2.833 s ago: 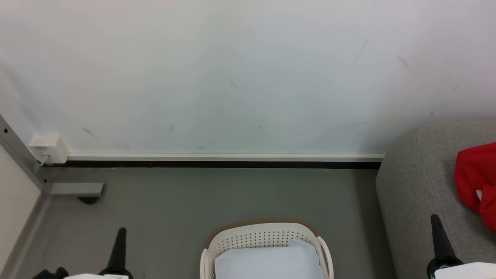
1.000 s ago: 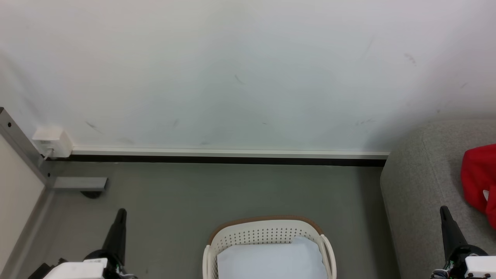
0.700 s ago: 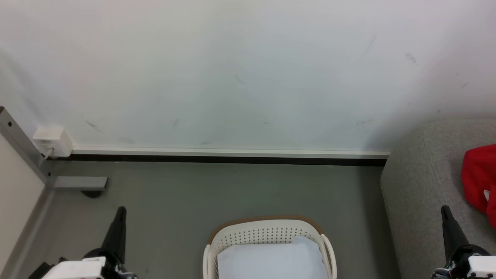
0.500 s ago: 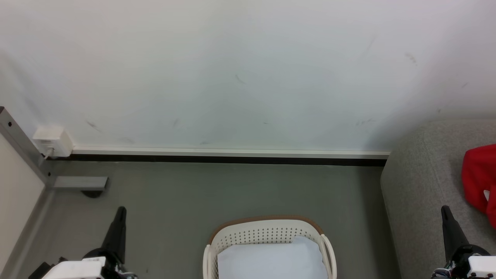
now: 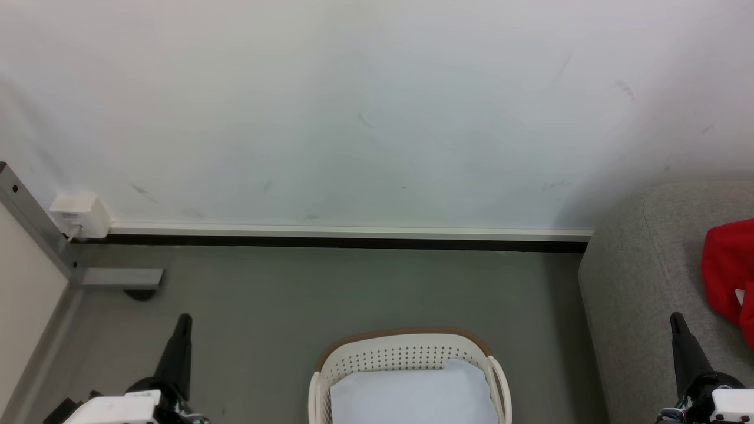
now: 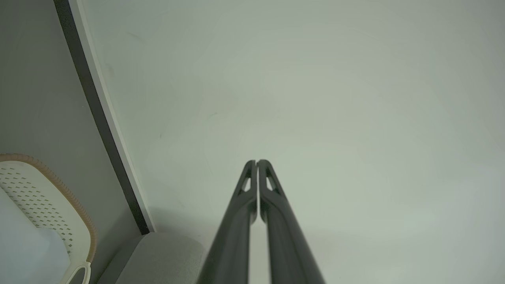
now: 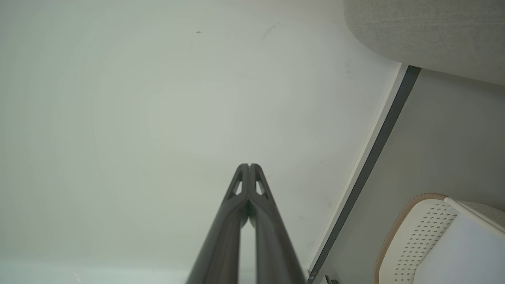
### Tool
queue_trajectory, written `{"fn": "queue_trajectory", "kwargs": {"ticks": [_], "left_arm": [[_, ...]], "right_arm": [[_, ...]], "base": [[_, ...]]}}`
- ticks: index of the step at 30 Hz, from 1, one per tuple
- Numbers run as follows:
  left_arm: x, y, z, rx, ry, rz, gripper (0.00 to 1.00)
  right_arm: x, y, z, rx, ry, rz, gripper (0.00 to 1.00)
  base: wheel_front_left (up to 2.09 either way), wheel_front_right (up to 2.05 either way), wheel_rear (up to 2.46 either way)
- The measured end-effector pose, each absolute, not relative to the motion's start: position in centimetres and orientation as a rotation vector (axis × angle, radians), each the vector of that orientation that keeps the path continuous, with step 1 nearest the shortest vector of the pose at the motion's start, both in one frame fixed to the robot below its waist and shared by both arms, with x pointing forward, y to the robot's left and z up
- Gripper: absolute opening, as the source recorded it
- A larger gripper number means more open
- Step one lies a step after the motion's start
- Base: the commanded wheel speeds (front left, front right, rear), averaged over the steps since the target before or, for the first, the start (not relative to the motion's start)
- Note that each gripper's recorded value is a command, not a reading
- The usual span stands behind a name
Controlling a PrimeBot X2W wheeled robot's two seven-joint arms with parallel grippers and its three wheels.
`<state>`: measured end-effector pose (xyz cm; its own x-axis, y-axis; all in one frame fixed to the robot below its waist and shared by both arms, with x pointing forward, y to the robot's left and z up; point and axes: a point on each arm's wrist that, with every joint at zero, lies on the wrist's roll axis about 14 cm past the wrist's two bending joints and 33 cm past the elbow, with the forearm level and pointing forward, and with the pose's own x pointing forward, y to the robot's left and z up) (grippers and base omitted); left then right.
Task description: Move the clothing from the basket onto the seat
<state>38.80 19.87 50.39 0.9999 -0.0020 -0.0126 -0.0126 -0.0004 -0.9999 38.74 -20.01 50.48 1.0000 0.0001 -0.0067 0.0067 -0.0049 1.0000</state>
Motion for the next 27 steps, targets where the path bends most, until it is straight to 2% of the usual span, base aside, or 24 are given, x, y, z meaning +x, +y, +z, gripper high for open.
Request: {"fn": "queue_trajectory", "kwargs": {"ticks": [27], "left_arm": [[38.8,19.87,50.4,-1.571,0.011,0.008,0.0]], "right_arm": [[38.74,-19.98,50.49,1.577,0.007,-0.003,0.0]], "base": [[0.0,0.0,0.0]]}}
